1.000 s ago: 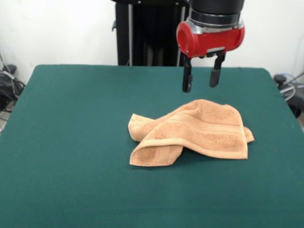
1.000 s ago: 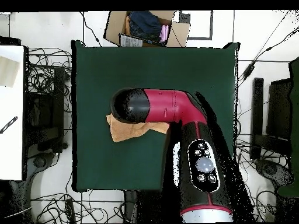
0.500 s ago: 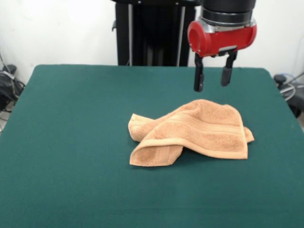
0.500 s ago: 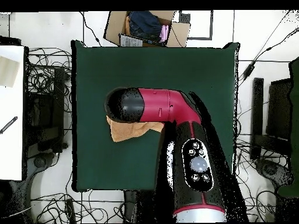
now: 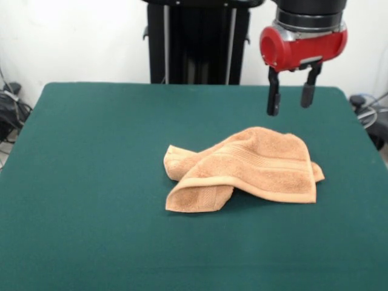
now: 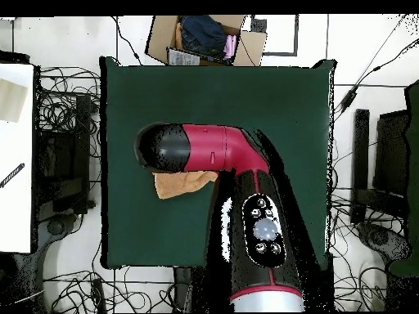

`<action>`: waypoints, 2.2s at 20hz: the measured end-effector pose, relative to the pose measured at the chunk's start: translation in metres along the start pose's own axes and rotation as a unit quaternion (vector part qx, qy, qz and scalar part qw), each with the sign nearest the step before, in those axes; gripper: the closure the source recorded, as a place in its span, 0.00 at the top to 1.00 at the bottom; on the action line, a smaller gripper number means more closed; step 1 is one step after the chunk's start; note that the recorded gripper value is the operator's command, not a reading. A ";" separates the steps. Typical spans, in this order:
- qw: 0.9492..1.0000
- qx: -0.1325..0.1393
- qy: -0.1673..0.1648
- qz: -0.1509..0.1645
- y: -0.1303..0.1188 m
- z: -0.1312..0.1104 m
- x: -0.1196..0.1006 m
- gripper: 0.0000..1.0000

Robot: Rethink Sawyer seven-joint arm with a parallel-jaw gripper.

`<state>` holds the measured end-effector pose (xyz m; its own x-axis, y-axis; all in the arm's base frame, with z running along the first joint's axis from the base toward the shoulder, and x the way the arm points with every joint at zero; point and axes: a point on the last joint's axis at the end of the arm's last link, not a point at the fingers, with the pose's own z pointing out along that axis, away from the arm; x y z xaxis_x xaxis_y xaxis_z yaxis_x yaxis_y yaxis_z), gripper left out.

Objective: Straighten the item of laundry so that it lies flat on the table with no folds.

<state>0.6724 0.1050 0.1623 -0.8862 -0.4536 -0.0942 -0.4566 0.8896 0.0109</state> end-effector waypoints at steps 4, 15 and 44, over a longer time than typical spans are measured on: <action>1.000 0.000 -0.002 -0.001 0.003 0.000 -0.002 1.00; 1.000 0.003 -0.006 0.007 -0.008 0.000 0.001 1.00; 0.997 0.011 -0.006 0.070 -0.091 -0.004 0.036 1.00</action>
<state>0.6818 0.0078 0.1623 -0.9403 -0.3237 -0.1049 -0.3257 0.9455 0.0025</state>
